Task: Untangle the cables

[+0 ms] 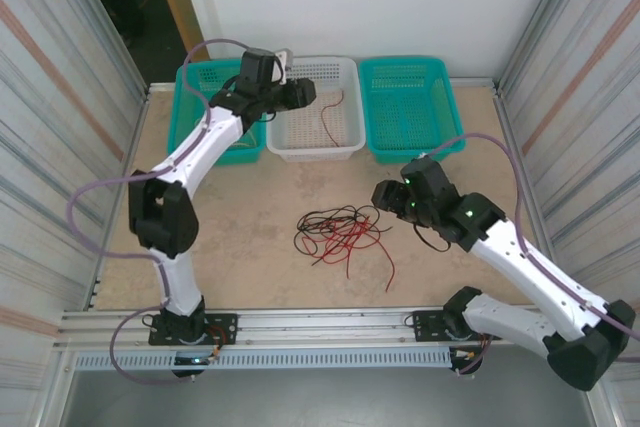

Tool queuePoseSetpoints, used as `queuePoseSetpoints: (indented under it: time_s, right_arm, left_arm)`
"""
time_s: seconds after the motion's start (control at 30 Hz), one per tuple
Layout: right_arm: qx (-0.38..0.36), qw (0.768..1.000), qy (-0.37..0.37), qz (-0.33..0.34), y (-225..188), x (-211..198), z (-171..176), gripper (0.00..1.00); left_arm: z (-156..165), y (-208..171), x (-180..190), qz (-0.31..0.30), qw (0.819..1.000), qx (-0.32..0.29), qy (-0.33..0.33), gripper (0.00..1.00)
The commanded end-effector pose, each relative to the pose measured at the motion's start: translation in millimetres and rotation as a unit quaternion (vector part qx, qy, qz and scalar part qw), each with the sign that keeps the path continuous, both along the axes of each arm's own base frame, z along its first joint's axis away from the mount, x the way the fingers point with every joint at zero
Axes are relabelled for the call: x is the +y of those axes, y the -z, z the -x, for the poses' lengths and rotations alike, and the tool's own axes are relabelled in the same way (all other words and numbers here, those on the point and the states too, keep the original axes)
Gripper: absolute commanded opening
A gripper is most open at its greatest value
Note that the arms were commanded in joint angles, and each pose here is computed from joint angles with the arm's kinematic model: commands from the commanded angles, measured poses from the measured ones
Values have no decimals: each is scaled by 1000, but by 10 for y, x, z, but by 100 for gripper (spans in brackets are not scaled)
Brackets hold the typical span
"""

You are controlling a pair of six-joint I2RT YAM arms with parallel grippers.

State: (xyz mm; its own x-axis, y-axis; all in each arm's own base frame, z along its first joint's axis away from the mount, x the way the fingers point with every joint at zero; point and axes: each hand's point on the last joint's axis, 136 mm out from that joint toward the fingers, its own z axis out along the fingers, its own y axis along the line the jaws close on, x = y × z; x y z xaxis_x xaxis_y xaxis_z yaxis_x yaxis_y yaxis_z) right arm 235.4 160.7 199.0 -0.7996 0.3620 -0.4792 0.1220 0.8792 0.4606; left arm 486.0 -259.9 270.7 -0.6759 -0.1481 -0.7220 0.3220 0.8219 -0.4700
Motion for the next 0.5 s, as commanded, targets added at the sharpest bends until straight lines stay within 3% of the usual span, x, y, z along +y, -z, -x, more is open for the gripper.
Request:
queuePoseSetpoints:
  time_s: [0.0, 0.13, 0.3, 0.47]
  right_arm:
    - [33, 999, -12, 13, 168, 88, -1, 67]
    - [56, 998, -24, 26, 362, 209, -36, 64]
    - [96, 995, -20, 36, 640, 306, -66, 46]
    - [132, 989, -28, 54, 939, 442, -11, 31]
  left_arm:
    - [461, -116, -127, -8, 998, -19, 54, 50]
    - [998, 115, -126, -22, 996, 4, 89, 44]
    - [1594, 403, -169, -11, 991, 35, 129, 41]
    - [1948, 684, -272, 16, 981, 103, 165, 37]
